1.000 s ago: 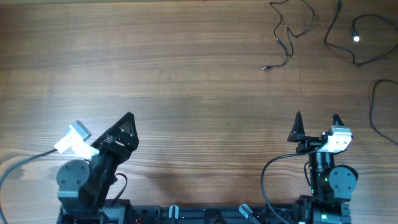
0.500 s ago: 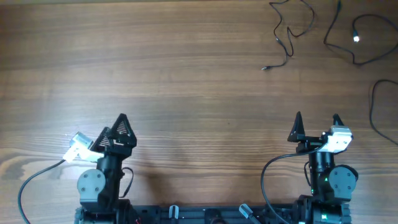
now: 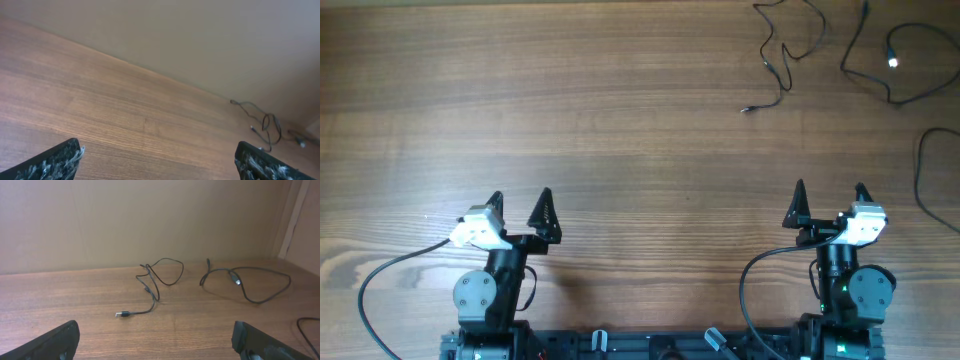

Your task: Untangle cables

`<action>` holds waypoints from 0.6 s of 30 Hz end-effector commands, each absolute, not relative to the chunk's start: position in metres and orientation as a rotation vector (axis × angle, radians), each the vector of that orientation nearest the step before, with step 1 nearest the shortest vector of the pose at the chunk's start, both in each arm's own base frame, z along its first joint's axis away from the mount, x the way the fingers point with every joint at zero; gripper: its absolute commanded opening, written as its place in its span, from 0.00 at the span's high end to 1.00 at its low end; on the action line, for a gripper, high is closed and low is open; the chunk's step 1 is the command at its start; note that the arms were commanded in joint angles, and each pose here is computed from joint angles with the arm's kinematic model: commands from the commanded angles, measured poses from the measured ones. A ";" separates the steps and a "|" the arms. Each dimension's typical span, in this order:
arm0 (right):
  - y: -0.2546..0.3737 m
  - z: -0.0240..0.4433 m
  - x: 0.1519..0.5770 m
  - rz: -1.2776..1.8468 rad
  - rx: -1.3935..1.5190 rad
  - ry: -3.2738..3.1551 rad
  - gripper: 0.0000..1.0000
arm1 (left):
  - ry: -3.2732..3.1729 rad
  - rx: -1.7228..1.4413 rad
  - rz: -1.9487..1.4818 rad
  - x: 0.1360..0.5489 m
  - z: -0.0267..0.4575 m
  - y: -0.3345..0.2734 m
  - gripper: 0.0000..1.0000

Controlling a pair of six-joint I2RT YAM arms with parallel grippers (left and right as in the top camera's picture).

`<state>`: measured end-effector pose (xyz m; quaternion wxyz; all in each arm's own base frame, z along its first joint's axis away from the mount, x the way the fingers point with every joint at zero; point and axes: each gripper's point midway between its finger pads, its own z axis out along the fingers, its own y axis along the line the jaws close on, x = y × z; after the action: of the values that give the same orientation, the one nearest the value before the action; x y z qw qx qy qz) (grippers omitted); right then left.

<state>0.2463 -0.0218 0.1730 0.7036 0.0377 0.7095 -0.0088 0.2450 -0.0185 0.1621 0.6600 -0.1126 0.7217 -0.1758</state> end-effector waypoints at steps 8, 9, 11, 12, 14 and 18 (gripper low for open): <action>-0.021 0.176 0.246 -0.026 0.070 1.565 0.00 | 1.643 -0.063 -0.320 0.244 0.160 -0.030 0.00; -0.021 0.176 0.246 -0.026 0.070 1.565 0.00 | 1.643 -0.053 -0.314 0.244 0.160 -0.030 0.00; -0.021 0.176 0.246 -0.026 0.070 1.565 0.00 | 1.642 -0.032 -0.295 0.244 0.160 -0.030 0.00; -0.021 0.176 0.246 -0.026 0.070 1.565 0.00 | 1.642 -0.032 -0.296 0.244 0.160 -0.030 0.00; -0.021 0.176 0.246 -0.026 0.070 1.565 0.00 | 1.641 -0.015 -0.280 0.244 0.160 -0.030 0.00; -0.021 0.176 0.246 -0.026 0.070 1.565 0.00 | 1.641 -0.047 -0.286 0.244 0.160 -0.028 0.00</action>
<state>0.2463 -0.0218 0.1729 0.7035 0.0377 0.7097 -0.0088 0.2440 -0.0270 0.1619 0.6716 -0.0197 0.7302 -0.1237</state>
